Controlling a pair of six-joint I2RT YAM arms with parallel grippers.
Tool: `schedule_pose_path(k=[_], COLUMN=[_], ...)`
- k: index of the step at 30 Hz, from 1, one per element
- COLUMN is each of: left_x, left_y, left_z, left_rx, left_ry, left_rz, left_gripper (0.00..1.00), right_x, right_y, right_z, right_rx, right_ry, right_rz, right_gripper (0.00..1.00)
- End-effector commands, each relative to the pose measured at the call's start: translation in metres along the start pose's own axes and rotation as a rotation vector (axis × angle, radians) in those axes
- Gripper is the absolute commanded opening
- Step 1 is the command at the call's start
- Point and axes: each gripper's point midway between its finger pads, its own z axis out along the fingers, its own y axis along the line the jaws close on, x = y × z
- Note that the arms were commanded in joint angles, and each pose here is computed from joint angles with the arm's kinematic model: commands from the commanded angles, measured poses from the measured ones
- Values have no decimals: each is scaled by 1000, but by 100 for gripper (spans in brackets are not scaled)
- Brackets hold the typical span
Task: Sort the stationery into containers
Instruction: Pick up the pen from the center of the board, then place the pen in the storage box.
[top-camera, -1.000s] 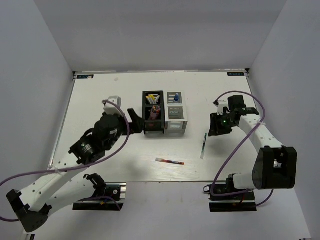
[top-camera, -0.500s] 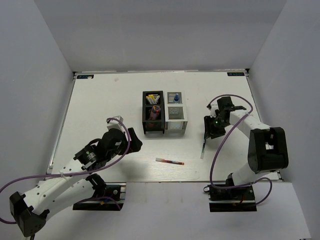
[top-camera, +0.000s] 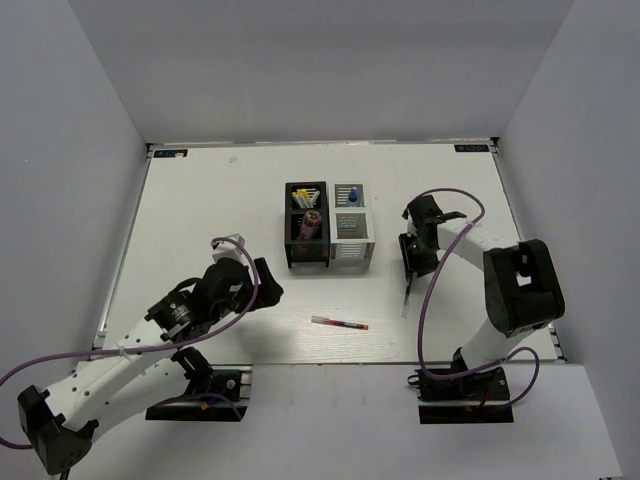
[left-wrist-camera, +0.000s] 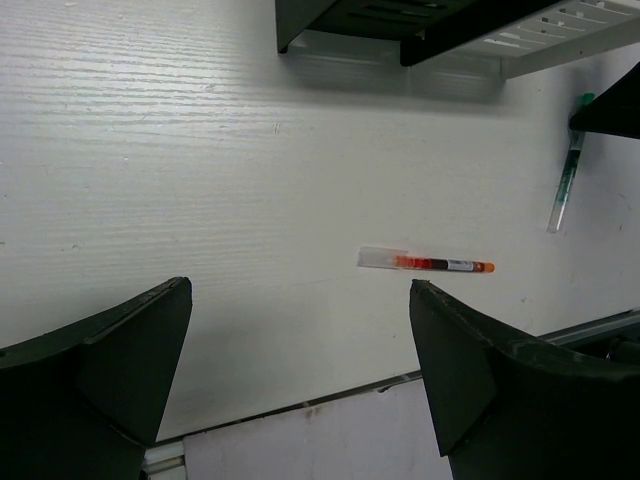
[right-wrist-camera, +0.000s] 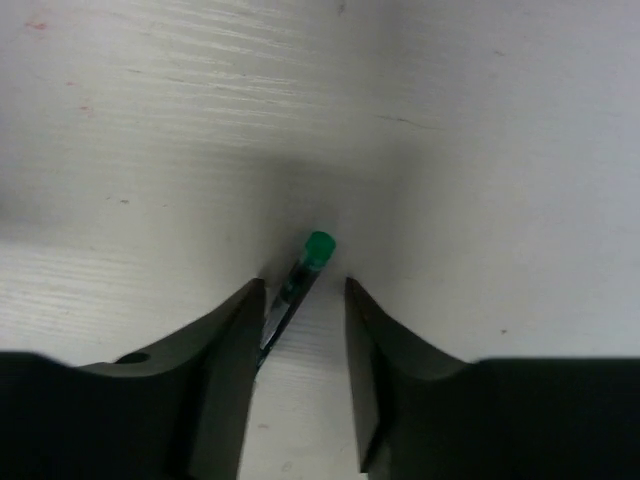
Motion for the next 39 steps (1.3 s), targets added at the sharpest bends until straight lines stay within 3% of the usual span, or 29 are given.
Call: schedule_pose_path(k=[1,10,16,21,23,25,27,28,31,32,34,35,39], left_x=[-12,-14,-5,6,13,16,16,21,28,30,33,32,30], left_y=[-12,-18,-29,-46,-46,-47,-51,-51,-53,-52,-52,-54,-65], left_z=[-11,-13,-11,-5,-2,0,2,4,13,15,20,20,22], left_rx=[36,62,114,191,203,210,230,232,217,204,169,167,192], left_ry=[-25,-23,34,95,112,121,119,136,170,181,210,212,216], left_rz=[-20,-24,-3,-14,-27,-53,-83,-90,-136,-153,-200,-211,-250], left_gripper=[100,100,100,100,100,100,100,100,100,100,100,100,100], right_x=[7,16,-25,-107,-147,-171,-177,-179,-184,-191,-180,-191,-190], right_y=[-11,17,38,48,57,74,84,103,123,139,156,167,185], right_z=[2,-1,-28,-97,-154,-202,-220,-235,-245,-260,-251,-263,-244], right_rx=[80,-98,-219,-277,-309,-383,-435,-539,-649,-730,-824,-845,-950], right_ry=[-3,38,-37,-294,-470,-590,-630,-658,-704,-782,-773,-863,-874], right_rz=[27,13,-77,-246,-313,-390,-422,-458,-500,-564,-605,-652,-695], right_gripper=[41,0,0,0,0,0,0,0,0,0,0,0,0])
